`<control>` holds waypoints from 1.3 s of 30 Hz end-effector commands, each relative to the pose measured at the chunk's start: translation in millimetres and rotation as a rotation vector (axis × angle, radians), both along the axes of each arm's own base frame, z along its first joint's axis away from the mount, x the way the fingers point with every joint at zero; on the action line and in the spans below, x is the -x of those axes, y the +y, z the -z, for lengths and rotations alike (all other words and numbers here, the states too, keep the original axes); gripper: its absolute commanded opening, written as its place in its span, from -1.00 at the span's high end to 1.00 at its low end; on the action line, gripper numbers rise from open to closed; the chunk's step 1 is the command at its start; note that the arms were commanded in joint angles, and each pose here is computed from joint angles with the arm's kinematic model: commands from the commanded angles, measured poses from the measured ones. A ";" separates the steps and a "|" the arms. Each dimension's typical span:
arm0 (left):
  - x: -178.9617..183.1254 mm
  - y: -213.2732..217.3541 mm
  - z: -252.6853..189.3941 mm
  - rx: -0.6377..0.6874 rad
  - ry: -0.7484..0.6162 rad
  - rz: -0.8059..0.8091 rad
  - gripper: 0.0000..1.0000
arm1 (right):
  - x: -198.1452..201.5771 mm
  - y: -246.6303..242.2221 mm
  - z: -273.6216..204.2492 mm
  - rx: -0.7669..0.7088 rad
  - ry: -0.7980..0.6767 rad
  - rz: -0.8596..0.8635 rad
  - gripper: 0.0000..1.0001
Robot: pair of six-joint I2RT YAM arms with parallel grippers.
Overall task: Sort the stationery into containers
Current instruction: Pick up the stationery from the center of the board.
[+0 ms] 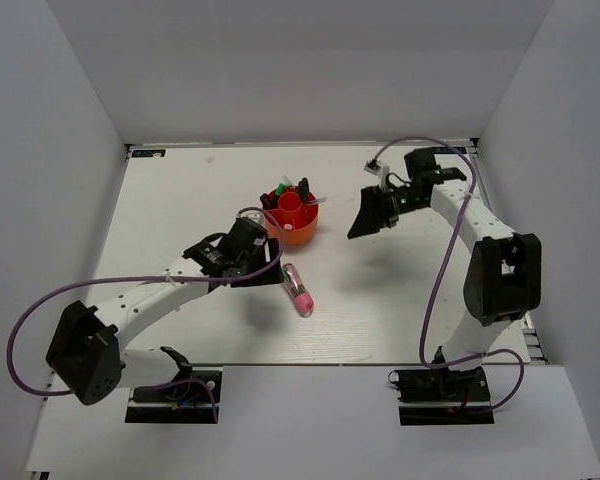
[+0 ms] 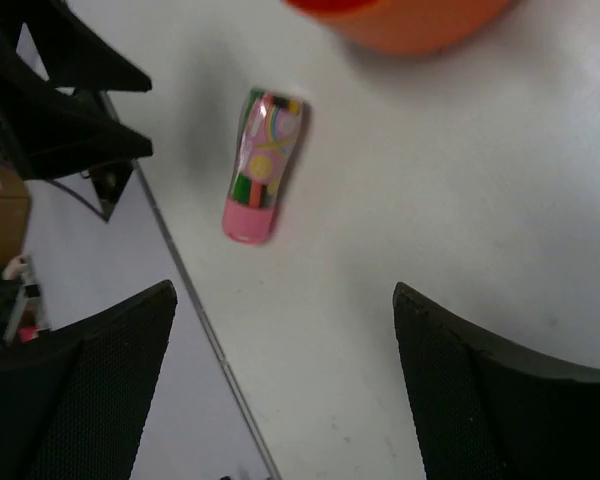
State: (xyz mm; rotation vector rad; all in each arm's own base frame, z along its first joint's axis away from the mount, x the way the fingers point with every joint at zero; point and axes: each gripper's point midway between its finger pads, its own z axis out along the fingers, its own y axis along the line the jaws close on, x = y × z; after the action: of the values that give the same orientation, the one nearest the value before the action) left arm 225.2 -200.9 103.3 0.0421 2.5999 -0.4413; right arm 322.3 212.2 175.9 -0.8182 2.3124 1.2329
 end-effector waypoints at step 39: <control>-55.6 -63.6 70.2 -0.020 0.128 -0.557 -0.59 | 33.9 -78.1 16.9 0.124 -0.178 0.350 0.65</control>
State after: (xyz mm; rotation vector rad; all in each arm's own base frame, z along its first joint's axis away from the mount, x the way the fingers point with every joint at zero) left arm 274.2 -255.0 25.4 -0.6861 2.6120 -0.1916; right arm 286.7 132.1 154.3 -0.5140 2.3101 0.8095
